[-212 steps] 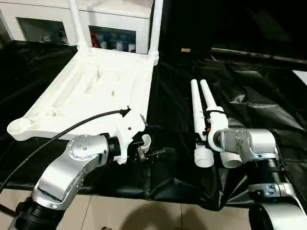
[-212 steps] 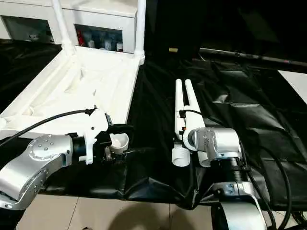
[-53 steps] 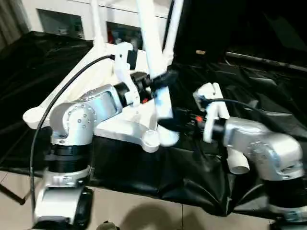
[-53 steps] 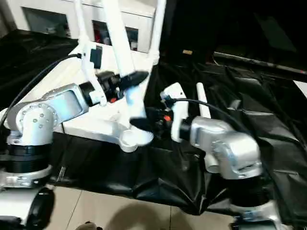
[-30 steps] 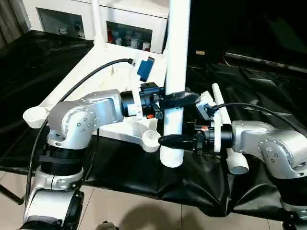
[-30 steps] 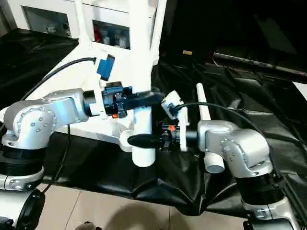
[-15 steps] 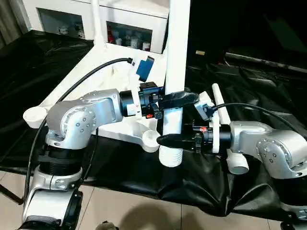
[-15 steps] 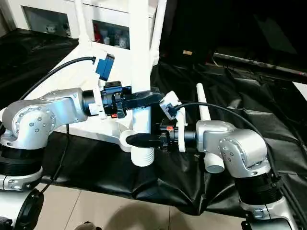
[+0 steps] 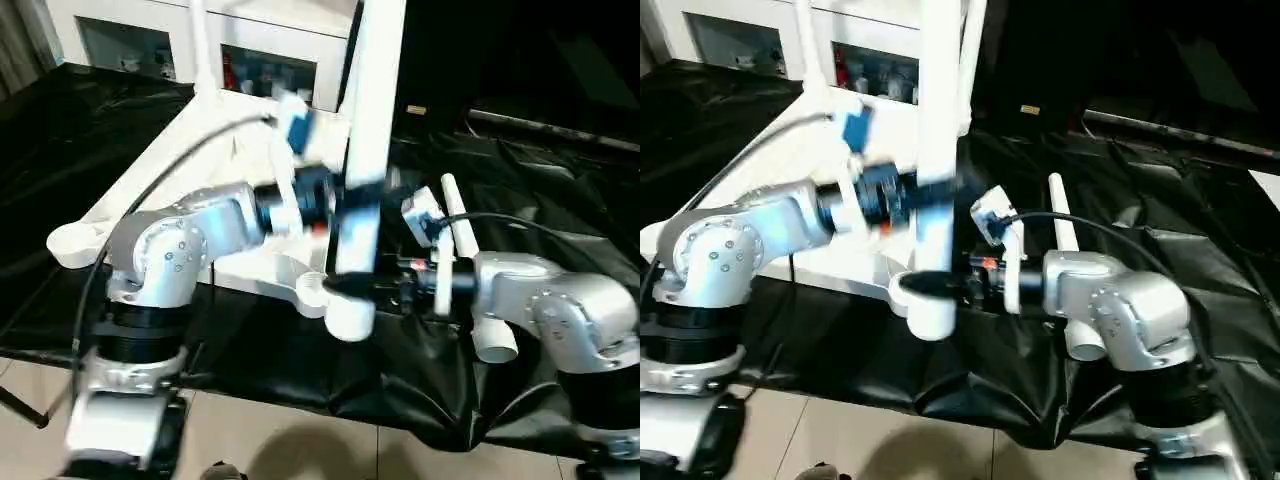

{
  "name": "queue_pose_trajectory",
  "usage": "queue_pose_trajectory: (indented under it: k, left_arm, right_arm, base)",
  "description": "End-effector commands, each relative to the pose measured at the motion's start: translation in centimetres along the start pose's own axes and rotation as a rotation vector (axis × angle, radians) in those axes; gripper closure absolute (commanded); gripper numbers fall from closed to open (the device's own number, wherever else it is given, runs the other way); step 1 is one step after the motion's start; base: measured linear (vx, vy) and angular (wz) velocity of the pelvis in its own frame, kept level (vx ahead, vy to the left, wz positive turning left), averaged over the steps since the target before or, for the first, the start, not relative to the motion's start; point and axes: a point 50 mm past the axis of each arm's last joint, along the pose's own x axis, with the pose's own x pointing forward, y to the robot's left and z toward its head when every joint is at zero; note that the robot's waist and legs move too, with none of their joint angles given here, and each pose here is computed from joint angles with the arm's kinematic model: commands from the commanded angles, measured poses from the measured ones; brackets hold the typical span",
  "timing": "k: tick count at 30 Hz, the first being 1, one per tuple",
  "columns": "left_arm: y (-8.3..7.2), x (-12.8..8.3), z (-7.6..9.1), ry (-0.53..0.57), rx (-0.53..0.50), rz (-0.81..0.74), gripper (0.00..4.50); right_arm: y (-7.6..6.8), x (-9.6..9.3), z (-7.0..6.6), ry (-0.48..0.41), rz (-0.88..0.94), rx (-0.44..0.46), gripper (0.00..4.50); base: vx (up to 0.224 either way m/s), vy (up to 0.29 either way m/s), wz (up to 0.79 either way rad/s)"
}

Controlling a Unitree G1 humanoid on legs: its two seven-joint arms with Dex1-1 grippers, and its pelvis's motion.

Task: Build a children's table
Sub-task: Pick table leg, then insert table leg to table base

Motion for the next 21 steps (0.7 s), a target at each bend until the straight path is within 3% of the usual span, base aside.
queue_pose_trajectory:
  k: [1,3,4,6,7,8,9,10,11,13,15,20,21]
  left_arm:
    - [0.7,-0.9,1.8,-0.176,-0.026,0.075,1.45]
    - [1.0,-1.4,2.1,-0.214,-0.032,0.087,1.45]
    - [1.3,-2.3,2.4,-0.215,0.002,0.104,1.45]
    - [1.6,-2.9,2.0,-0.109,0.088,0.114,1.45]
    - [1.9,-3.3,1.2,0.022,0.214,0.113,1.45]
    - [2.0,-3.5,0.8,0.085,0.282,0.108,1.45]
    - [2.0,-3.5,0.8,0.085,0.282,0.108,1.45]
    - [2.2,-3.9,-0.1,0.205,0.353,0.090,1.45]
    - [2.3,-4.0,-0.3,0.239,0.379,0.086,1.45]
    - [3.7,-6.7,-3.5,0.682,0.645,-0.006,1.45]
    - [4.1,-7.7,-4.2,0.784,0.679,-0.042,1.45]
    - [5.1,-10.1,-4.9,0.961,0.639,-0.099,1.45]
    - [5.4,-10.5,-5.0,0.996,0.642,-0.103,1.62]
  right_arm:
    - [-1.2,-0.8,1.8,-0.182,-0.145,-0.055,2.59]
    - [-1.6,-0.9,2.1,-0.232,-0.190,-0.070,2.59]
    - [-2.5,-1.2,2.4,-0.270,-0.291,-0.096,2.59]
    - [-2.9,-1.4,2.4,-0.269,-0.331,-0.137,2.59]
    - [-3.4,-1.6,2.4,-0.268,-0.370,-0.151,2.59]
    - [-3.6,-1.7,2.3,-0.270,-0.391,-0.150,2.59]
    - [-3.6,-1.7,2.3,-0.270,-0.391,-0.150,2.59]
    - [-3.8,-1.8,2.2,-0.269,-0.411,-0.151,2.59]
    - [-3.9,-1.8,2.2,-0.269,-0.417,-0.152,2.59]
    - [-4.5,-1.8,1.6,-0.264,-0.476,-0.170,2.59]
    - [-4.6,-1.7,1.4,-0.257,-0.487,-0.177,2.59]
    - [-4.6,-1.4,0.8,-0.248,-0.488,-0.185,2.59]
    - [-4.5,-1.4,0.7,-0.242,-0.480,-0.186,2.59]
  base:
    - [0.000,0.000,0.00]
    - [0.000,0.000,0.00]
    - [0.000,0.000,0.00]
    - [0.000,0.000,0.00]
    - [0.000,0.000,0.00]
    - [0.000,0.000,0.00]
    - [0.000,0.000,0.00]
    - [0.000,0.000,0.00]
    - [0.000,0.000,0.00]
    - [0.000,0.000,0.00]
    - [0.000,0.000,0.00]
    - [0.000,0.000,0.00]
    - [0.000,0.000,0.00]
